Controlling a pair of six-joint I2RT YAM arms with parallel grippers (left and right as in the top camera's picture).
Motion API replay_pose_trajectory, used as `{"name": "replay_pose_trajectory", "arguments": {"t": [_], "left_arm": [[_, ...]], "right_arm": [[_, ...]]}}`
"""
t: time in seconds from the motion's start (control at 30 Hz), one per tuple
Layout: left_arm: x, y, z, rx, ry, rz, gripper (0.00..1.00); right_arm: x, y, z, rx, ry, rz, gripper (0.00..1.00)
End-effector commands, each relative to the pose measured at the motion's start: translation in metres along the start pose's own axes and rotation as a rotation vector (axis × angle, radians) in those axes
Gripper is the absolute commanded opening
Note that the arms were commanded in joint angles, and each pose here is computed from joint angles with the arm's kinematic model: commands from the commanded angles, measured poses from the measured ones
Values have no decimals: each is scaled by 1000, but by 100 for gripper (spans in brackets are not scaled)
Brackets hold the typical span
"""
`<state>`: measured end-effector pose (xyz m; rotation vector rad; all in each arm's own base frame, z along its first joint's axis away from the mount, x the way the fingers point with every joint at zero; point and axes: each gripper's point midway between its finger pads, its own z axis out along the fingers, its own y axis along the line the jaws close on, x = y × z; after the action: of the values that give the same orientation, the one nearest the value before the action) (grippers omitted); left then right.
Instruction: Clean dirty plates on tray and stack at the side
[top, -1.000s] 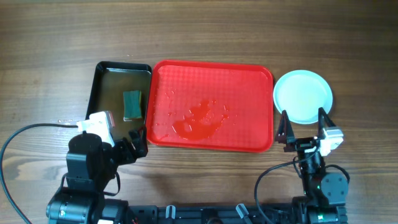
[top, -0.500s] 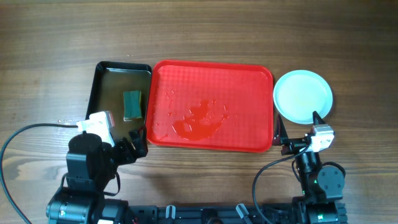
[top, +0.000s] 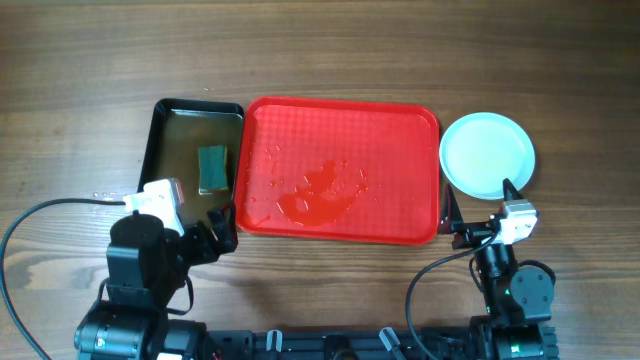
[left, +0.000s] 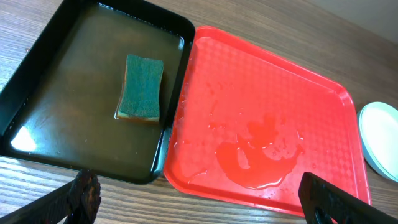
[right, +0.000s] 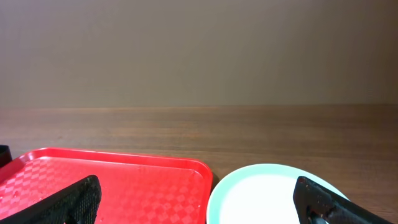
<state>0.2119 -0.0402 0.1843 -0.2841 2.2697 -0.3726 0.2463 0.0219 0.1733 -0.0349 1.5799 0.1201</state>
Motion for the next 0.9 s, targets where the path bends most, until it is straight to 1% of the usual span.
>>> {"name": "replay_pose_trajectory", "arguments": {"t": [0.0, 0.13, 0.23, 0.33, 0.53, 0.6, 0.67, 0.77, 0.87], "left_arm": [[2, -1, 0, 9, 2, 20, 100], [2, -1, 0, 8, 3, 20, 100], [19, 6, -1, -20, 67, 18, 100], [19, 10, 1, -16, 12, 23, 100], [3, 9, 17, 86, -285, 55, 100], [-3, 1, 20, 146, -390, 141, 100], [-11, -2, 19, 172, -487, 170, 100], [-32, -7, 6, 197, -678, 251, 100], [-44, -16, -7, 204, -820, 379, 100]], "right_arm": [[-1, 5, 0, -26, -6, -10, 100], [-1, 5, 0, -26, -6, -10, 99], [-1, 5, 0, -26, -6, -9, 99], [-1, 5, 0, -26, -6, -9, 99], [-1, 5, 0, -26, -6, -10, 100], [-1, 5, 0, -26, -6, -9, 100], [-1, 5, 0, -26, -6, -10, 100], [-1, 5, 0, -26, -6, -10, 100], [-1, 5, 0, -26, -6, -10, 100]]}}
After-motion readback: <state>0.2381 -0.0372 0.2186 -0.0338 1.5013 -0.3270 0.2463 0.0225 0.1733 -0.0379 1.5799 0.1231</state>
